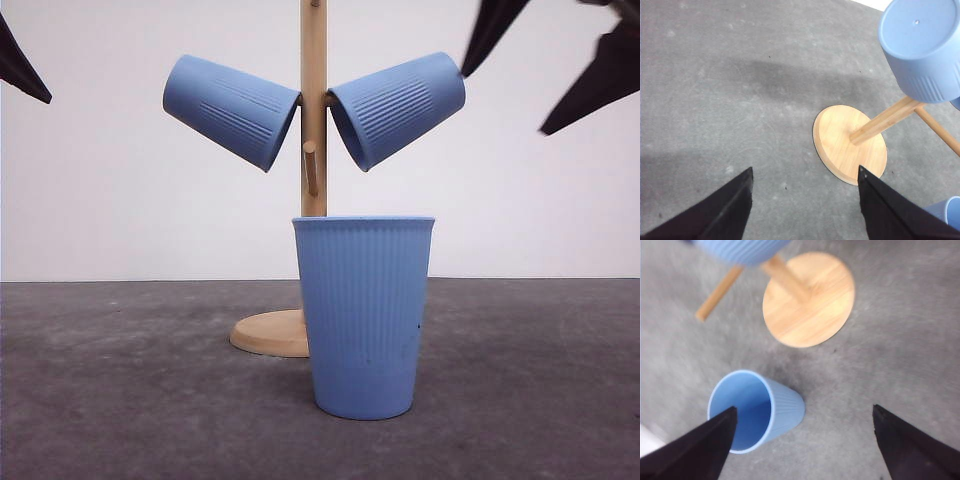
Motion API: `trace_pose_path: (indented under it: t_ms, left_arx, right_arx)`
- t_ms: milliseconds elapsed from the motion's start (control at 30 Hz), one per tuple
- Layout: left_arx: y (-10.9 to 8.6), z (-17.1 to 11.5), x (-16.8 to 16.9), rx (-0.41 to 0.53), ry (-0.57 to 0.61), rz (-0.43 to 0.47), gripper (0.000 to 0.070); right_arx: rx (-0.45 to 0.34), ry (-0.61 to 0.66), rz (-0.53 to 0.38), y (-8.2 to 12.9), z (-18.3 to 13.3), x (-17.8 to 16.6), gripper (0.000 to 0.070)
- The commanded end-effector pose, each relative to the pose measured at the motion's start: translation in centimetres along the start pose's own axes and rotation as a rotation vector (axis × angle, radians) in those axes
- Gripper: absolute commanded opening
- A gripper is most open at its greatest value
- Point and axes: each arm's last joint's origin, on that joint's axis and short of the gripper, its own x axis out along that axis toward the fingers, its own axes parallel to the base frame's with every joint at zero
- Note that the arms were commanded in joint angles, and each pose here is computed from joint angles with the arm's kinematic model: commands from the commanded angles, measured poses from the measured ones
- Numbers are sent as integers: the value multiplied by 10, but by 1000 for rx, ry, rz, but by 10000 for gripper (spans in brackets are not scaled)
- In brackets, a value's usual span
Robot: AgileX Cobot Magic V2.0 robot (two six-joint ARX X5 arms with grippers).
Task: Place three cups
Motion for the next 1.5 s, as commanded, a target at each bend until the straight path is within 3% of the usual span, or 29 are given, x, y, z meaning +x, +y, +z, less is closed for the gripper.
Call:
trace_pose_path:
  t_ms: [0,367,567,667,800,867,933,1000,1133,1267,1467]
  left_arx:
    - [-1,4,-1,12,-16,-6,381]
    - [-1,4,-1,11,-16,-6,381]
    - [-1,4,-1,11,-16,-6,381]
    - [-2,4,-1,11,-15,-7,382]
    - [-2,3,-1,7,-6,-21,391]
    - [-3,2,-1,0,12,-61,393]
    - [-4,0,-1,-9,34,-109,394]
    - [-7,-2,-1,-14,60,-181,413]
    - [-17,-5,-1,-9,112,-381,532]
    - [-30,-8,1,14,165,-567,534]
    - [-49,-15,7,51,248,-710,534]
  right_arx:
    - [3,16,-6,5,-1,10,518]
    - [63,48,35,8,-33,63,479]
    - [55,124,27,9,-39,87,463]
    - [43,179,22,12,-44,102,384]
    - [39,221,18,13,-48,112,169]
    - [38,218,27,14,-48,110,60]
    - [36,201,36,15,-46,105,2]
    - [38,184,48,15,-45,98,0]
    - [52,179,157,16,-41,83,0]
    - [71,216,298,16,-39,76,0]
    - [68,283,490,20,-39,74,0]
